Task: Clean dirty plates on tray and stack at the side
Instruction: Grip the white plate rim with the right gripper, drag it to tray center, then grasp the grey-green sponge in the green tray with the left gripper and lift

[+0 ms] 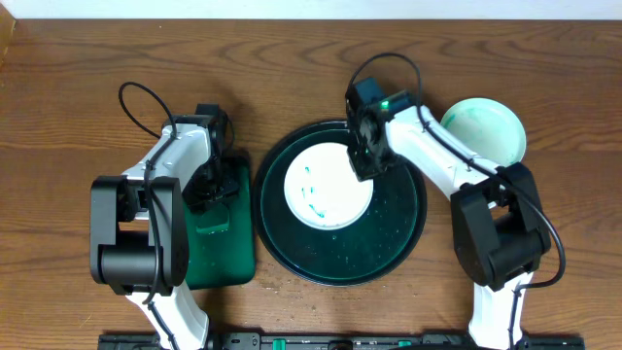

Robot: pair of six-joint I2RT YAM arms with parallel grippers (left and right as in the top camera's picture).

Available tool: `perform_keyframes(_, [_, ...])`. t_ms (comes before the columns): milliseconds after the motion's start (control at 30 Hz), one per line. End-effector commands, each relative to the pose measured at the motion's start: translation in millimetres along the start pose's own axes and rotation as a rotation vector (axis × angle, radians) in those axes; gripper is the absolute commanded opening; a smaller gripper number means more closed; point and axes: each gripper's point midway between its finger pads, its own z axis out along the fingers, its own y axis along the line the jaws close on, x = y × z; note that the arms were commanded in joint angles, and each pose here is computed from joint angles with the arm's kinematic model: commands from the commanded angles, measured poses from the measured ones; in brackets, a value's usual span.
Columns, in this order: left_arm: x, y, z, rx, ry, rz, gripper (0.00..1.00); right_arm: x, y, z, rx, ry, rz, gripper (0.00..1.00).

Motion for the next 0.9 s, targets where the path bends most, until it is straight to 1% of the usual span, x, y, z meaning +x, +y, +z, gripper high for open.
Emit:
perform_keyframes(0, [6.1,-1.5,8.3,0.002,0.036,0.009,0.52,19.3,5.2,6.0,0.016,0.037,0.037,0.01])
perform_keyframes(33, [6.1,-1.5,8.3,0.002,0.035,0.009,0.5,24.3,5.5,10.8,0.017,0.049,0.034,0.01])
perform_keyframes(100, [6.0,-1.5,8.3,0.002,0.035,0.009,0.41,32.8,4.6,19.1,0.019,0.069,0.033,0.01])
perform_keyframes(167, [5.8,-1.7,8.3,0.002,0.034,0.009,0.25,39.2,3.7,25.4,0.018,0.083,0.034,0.01])
perform_keyframes(200, [5.2,-2.0,8.3,0.004,0.032,0.009,0.12,42.0,3.6,28.9,0.015,0.088,0.034,0.01])
perform_keyframes(233, [4.4,-2.4,8.3,0.005,0.028,0.009,0.08,43.3,3.6,30.9,0.013,0.089,0.034,0.01])
perform_keyframes(367, [3.0,-2.3,7.8,0.004,0.022,0.028,0.07,44.6,3.5,32.8,0.012,0.091,0.034,0.01])
perform_keyframes(467, [2.8,4.7,3.8,-0.026,0.009,0.032,0.07,44.2,3.5,32.9,0.012,0.089,0.033,0.01])
perform_keyframes(600, [-0.1,21.2,-10.8,-0.091,-0.044,0.03,0.07,43.6,3.7,32.9,0.011,0.087,0.025,0.01])
perform_keyframes(667, [-0.1,25.2,-22.5,-0.088,-0.073,0.026,0.07,43.1,3.7,33.0,0.01,0.085,0.022,0.01])
perform_keyframes(700, [0.5,26.0,-28.9,-0.079,-0.087,0.022,0.08,42.5,3.8,33.0,0.01,0.083,0.022,0.01])
perform_keyframes(733, [1.1,26.4,-33.3,-0.07,-0.095,0.02,0.14,42.3,3.9,33.0,0.01,0.081,0.022,0.01])
perform_keyframes(767, [1.8,27.3,-38.0,-0.064,-0.106,0.018,0.35,42.0,4.0,33.1,0.009,0.08,0.021,0.01])
perform_keyframes(800, [2.7,28.4,-41.8,-0.06,-0.112,0.017,0.48,41.8,4.2,33.1,0.008,0.079,0.016,0.01])
perform_keyframes(833, [3.8,29.5,-45.4,-0.056,-0.119,0.016,0.57,41.6,4.2,33.1,0.008,0.079,0.014,0.01])
perform_keyframes(867, [4.7,30.3,-47.5,-0.055,-0.121,0.015,0.6,41.6,4.3,33.1,0.007,0.079,0.009,0.01])
